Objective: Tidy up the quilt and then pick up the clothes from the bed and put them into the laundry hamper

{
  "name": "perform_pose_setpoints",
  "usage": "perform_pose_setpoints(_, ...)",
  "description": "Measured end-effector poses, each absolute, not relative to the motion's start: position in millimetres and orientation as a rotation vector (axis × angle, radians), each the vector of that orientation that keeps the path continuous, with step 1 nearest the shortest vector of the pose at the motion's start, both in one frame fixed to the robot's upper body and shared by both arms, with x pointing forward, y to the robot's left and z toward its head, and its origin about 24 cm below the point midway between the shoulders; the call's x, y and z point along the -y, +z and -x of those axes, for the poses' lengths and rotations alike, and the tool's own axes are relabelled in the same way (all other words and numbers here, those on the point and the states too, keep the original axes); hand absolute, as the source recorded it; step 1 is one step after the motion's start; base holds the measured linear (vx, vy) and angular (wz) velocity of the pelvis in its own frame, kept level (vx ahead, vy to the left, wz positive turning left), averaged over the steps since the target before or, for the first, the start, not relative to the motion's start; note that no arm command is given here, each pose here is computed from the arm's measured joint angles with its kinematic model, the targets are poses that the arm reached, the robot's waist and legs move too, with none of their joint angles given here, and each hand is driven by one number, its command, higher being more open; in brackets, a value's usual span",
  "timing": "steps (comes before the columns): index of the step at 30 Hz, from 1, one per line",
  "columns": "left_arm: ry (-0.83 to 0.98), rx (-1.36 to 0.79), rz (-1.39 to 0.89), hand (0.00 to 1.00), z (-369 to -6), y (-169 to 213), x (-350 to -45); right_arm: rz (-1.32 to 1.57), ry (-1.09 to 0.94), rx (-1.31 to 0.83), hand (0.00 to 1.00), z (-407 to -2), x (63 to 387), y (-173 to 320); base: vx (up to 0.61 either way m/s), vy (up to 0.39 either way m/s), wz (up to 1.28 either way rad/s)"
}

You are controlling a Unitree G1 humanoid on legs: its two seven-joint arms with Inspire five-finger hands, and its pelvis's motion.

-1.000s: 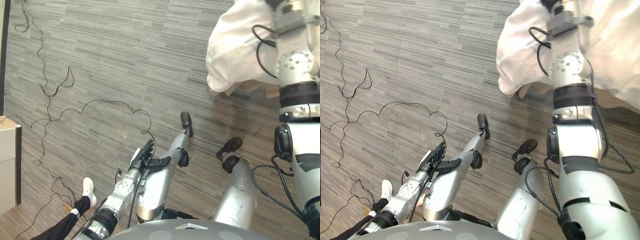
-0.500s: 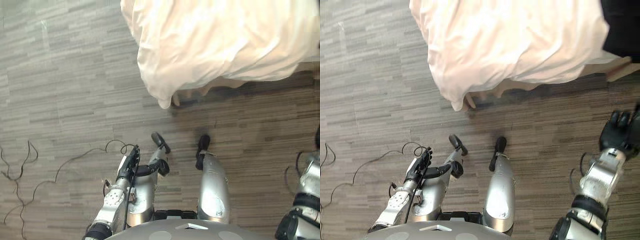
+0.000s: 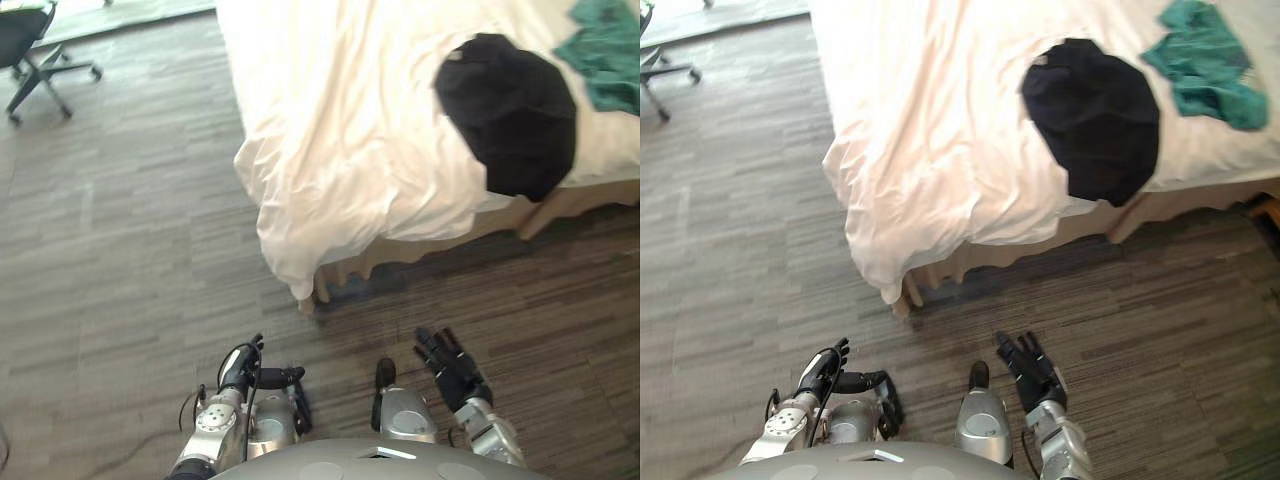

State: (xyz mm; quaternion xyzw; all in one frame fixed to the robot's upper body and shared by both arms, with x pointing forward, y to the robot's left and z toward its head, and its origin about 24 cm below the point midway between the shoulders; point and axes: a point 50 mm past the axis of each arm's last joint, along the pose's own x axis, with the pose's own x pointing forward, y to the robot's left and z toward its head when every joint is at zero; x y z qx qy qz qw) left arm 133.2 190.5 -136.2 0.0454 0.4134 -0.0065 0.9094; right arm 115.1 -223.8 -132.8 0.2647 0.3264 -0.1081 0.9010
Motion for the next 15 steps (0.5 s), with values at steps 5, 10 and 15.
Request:
perform_pose_setpoints(5, -0.044, -0.915, -0.146, 1.00, -127.2, -142.5, -195.8, -0.532, -0.252, -0.822, 1.00, -77.9, 213.7, -149.0, -0.05, 0.093, -1.10)
perform_pose_setpoints(10, -0.059, -1.050, -0.250, 1.00, -116.4, -152.6, -205.5, -0.498, -0.260, -0.872, 1.00, -47.9, 211.7, -152.3, -0.03, 0.085, -1.16)
perform_pose_setpoints(15, -0.051, -1.099, -0.276, 1.00, -113.4, -153.8, -212.6, -0.466, -0.228, -0.869, 1.00, -49.8, 209.7, -152.2, 0.09, -0.005, -1.37)
